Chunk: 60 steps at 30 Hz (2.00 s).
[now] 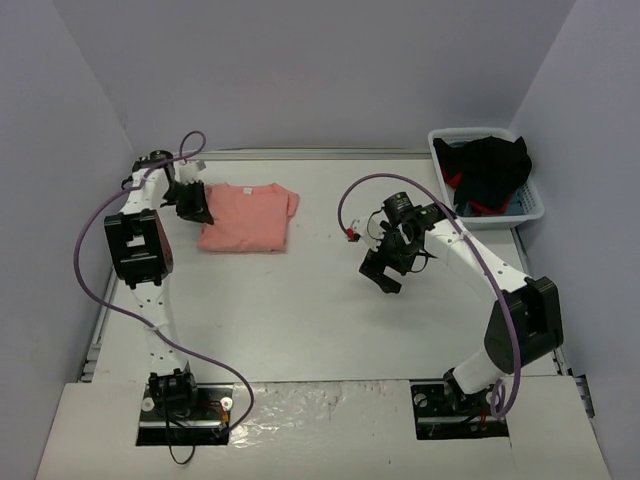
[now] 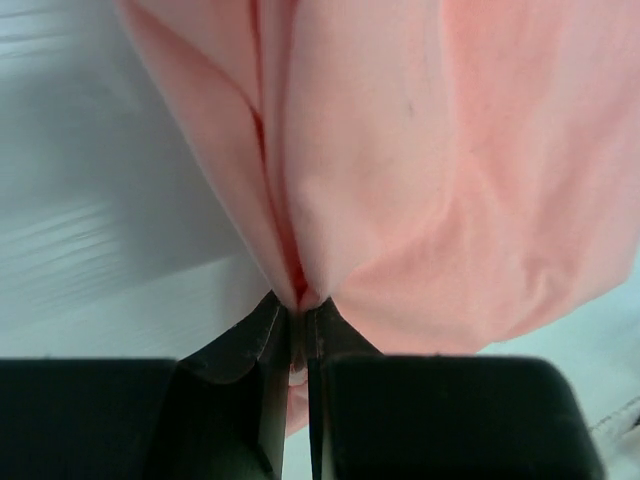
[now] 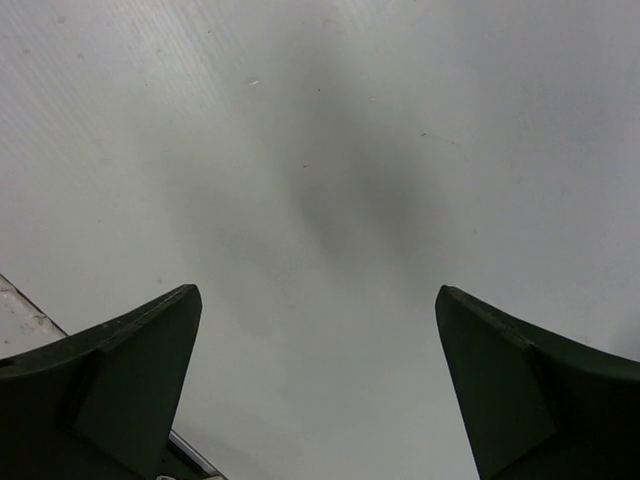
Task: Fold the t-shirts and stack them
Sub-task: Put the neatly folded tshirt into the corner of the board with the left arm
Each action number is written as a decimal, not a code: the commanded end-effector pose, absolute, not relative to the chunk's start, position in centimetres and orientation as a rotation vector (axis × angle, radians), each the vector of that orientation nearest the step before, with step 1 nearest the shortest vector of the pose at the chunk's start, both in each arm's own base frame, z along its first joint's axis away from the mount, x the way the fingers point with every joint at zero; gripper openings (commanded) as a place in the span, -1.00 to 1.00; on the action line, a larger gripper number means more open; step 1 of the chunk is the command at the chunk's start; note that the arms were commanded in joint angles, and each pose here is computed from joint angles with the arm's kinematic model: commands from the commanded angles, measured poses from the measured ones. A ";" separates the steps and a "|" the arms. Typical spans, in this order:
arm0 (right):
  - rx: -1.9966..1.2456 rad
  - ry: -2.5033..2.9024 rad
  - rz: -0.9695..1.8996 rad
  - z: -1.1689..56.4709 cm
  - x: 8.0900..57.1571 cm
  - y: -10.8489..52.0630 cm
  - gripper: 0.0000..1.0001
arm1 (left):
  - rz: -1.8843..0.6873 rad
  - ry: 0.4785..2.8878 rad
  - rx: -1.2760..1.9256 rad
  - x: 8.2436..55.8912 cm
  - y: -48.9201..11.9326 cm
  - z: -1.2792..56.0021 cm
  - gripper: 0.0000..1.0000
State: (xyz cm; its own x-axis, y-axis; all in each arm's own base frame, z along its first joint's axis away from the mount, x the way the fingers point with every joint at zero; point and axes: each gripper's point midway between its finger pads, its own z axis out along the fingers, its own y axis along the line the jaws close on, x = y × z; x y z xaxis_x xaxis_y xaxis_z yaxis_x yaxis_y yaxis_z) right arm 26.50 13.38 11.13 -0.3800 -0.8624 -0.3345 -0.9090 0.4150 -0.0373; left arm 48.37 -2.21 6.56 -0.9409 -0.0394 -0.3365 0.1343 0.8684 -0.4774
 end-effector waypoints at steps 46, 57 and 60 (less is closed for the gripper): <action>-1.375 2.653 0.351 5.6 27.9 11.0 1.00 | 0.083 2.434 -0.223 58.6 19.6 9.3 -0.95; -1.385 2.694 0.349 4.7 27.9 10.7 1.00 | 0.165 2.403 -0.240 59.4 21.3 9.0 -0.95; -1.379 2.698 0.352 4.7 28.0 10.6 1.00 | 0.186 2.397 -0.249 59.5 21.6 9.2 -0.95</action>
